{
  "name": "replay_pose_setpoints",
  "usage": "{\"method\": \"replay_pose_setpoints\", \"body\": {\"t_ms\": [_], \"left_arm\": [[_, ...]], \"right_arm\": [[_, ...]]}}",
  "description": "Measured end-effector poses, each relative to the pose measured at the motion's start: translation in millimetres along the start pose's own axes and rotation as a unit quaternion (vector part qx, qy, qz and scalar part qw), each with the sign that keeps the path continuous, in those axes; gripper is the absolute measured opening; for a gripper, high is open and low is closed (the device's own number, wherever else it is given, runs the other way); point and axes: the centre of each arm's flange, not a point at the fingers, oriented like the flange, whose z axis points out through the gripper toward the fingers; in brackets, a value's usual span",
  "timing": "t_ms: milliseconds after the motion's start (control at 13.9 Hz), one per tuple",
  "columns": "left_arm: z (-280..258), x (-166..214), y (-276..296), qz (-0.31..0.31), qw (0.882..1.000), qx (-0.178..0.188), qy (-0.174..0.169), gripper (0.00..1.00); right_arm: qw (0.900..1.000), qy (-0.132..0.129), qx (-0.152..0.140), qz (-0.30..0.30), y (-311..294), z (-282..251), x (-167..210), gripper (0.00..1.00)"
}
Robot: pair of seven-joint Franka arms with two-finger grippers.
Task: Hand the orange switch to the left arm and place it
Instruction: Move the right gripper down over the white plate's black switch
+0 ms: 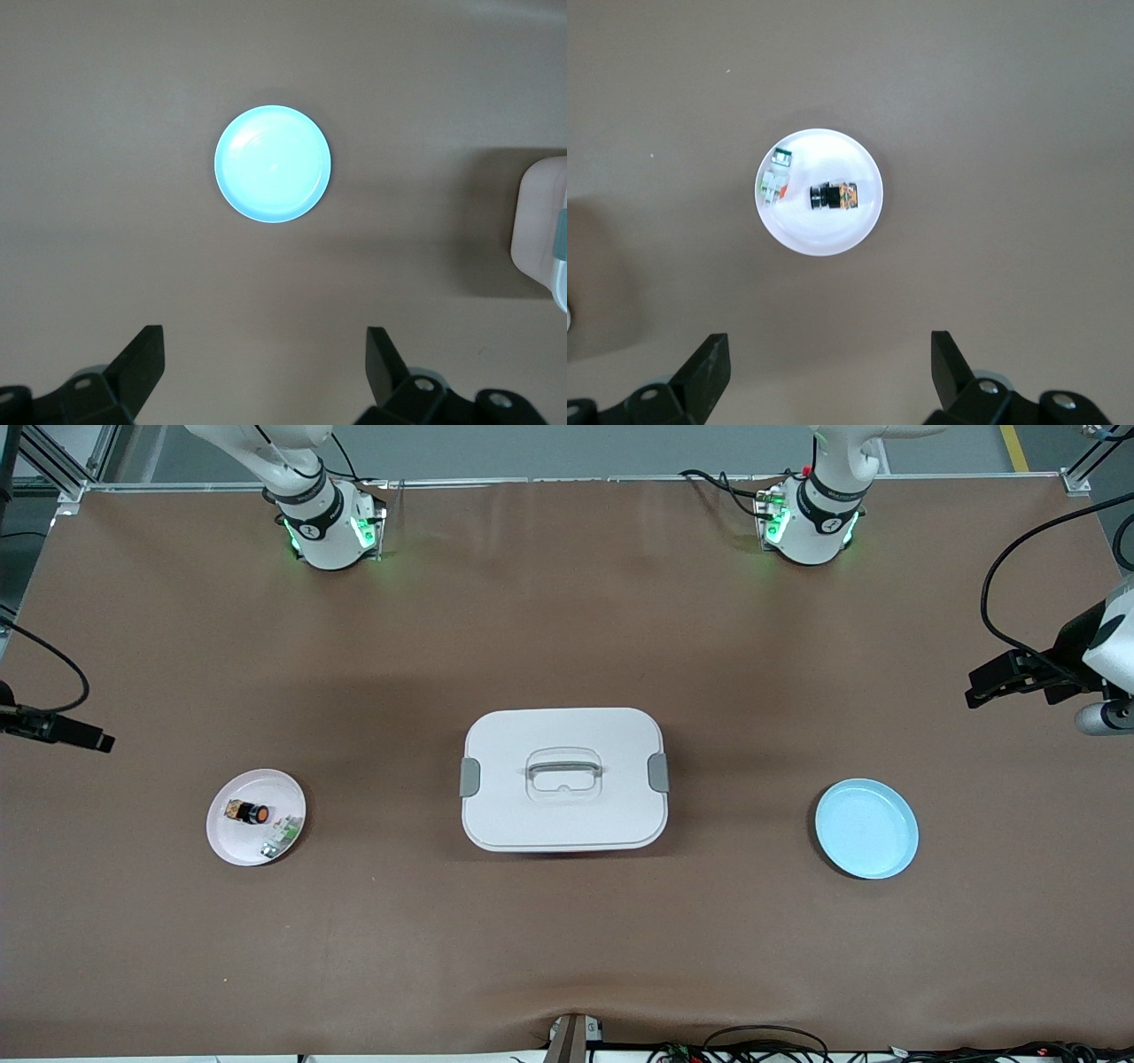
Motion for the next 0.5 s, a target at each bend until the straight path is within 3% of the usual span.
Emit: {"method": "replay_pose_setpoints", "body": {"t_ms": [504], "left_arm": [[5.1, 4.2, -1.5, -0.002, 1.0, 0.0, 0.0, 1.0]], "right_arm": [[1.0, -0.004, -0.002, 0.006, 4.9, 54.0, 32.7, 1.0]]}}
